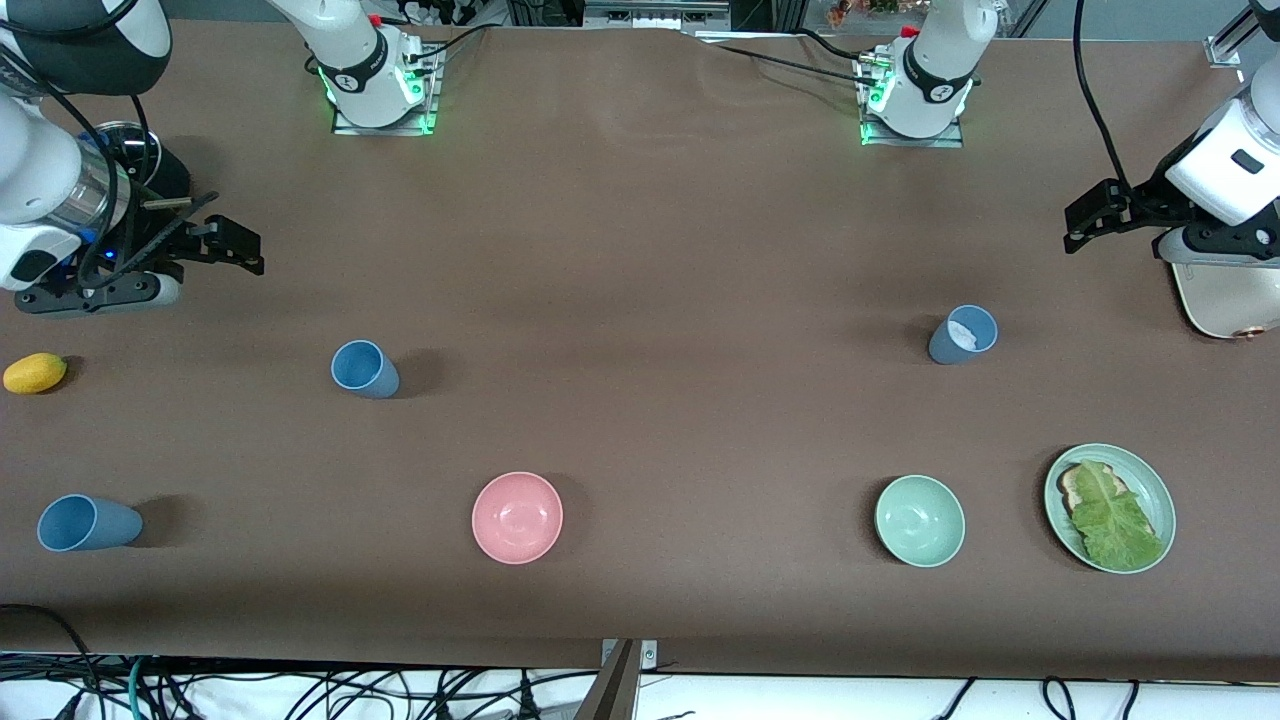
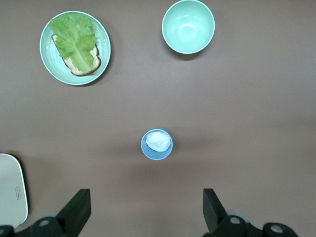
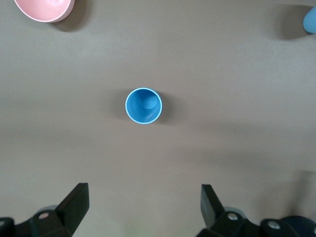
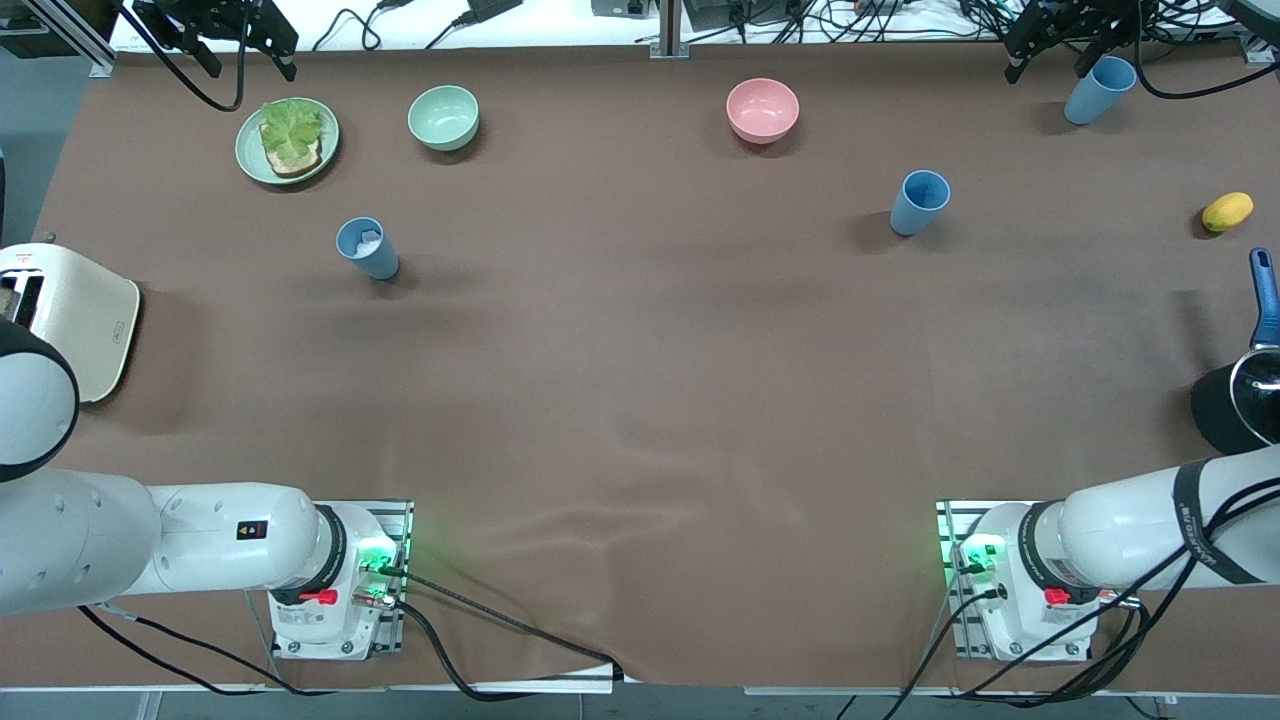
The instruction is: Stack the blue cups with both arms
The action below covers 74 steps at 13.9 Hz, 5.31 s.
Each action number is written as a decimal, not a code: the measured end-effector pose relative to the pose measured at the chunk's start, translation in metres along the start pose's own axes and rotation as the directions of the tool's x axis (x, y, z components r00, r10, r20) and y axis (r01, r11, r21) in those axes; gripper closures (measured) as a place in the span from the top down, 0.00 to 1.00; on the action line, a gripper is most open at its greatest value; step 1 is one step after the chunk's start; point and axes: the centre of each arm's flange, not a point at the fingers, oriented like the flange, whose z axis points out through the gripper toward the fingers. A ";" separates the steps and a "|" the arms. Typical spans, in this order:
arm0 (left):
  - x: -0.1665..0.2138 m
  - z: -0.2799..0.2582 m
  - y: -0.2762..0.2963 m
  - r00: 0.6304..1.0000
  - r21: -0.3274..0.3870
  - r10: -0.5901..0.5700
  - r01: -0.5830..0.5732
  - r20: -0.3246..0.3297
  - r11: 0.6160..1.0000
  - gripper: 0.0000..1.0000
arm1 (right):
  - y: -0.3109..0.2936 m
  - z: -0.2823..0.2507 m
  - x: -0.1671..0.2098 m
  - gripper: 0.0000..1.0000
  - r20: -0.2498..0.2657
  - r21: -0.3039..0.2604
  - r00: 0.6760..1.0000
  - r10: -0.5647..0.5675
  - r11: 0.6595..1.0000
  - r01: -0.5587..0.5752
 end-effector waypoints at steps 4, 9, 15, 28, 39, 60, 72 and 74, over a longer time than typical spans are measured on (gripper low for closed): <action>0.000 0.000 0.000 1.000 0.000 0.000 0.000 0.000 1.000 1.00 | 0.000 0.000 0.000 1.00 -0.002 0.000 1.000 -0.003 1.000 0.003; 0.000 0.000 0.000 1.000 0.000 0.000 0.000 0.000 1.000 1.00 | 0.000 0.001 0.001 1.00 0.001 0.000 1.000 -0.007 1.000 0.007; 0.000 0.000 0.000 1.000 0.000 0.000 0.000 0.000 1.000 1.00 | 0.000 0.006 0.003 1.00 0.012 0.001 1.000 -0.007 1.000 0.007; 0.000 0.000 0.000 1.000 0.000 0.000 0.000 0.000 1.000 1.00 | 0.000 0.013 0.004 1.00 0.024 0.002 1.000 -0.007 1.000 0.007; 0.000 0.000 -0.001 1.000 0.000 -0.001 0.001 0.000 1.000 1.00 | 0.000 0.013 0.004 1.00 0.025 0.002 1.000 -0.007 1.000 0.007; 0.000 0.000 -0.010 1.000 0.000 -0.019 0.019 0.001 1.000 1.00 | 0.012 0.269 0.061 1.00 0.062 0.011 0.998 0.009 1.000 -0.010; 0.039 0.145 -0.033 0.957 -0.052 0.045 -0.032 0.286 0.998 1.00 | 0.013 0.303 0.050 0.84 0.026 0.009 1.000 0.013 1.000 -0.013; 0.044 0.197 -0.044 0.953 -0.072 0.075 -0.056 0.294 0.996 1.00 | 0.013 0.305 0.050 0.59 0.028 0.009 1.000 0.013 1.000 -0.013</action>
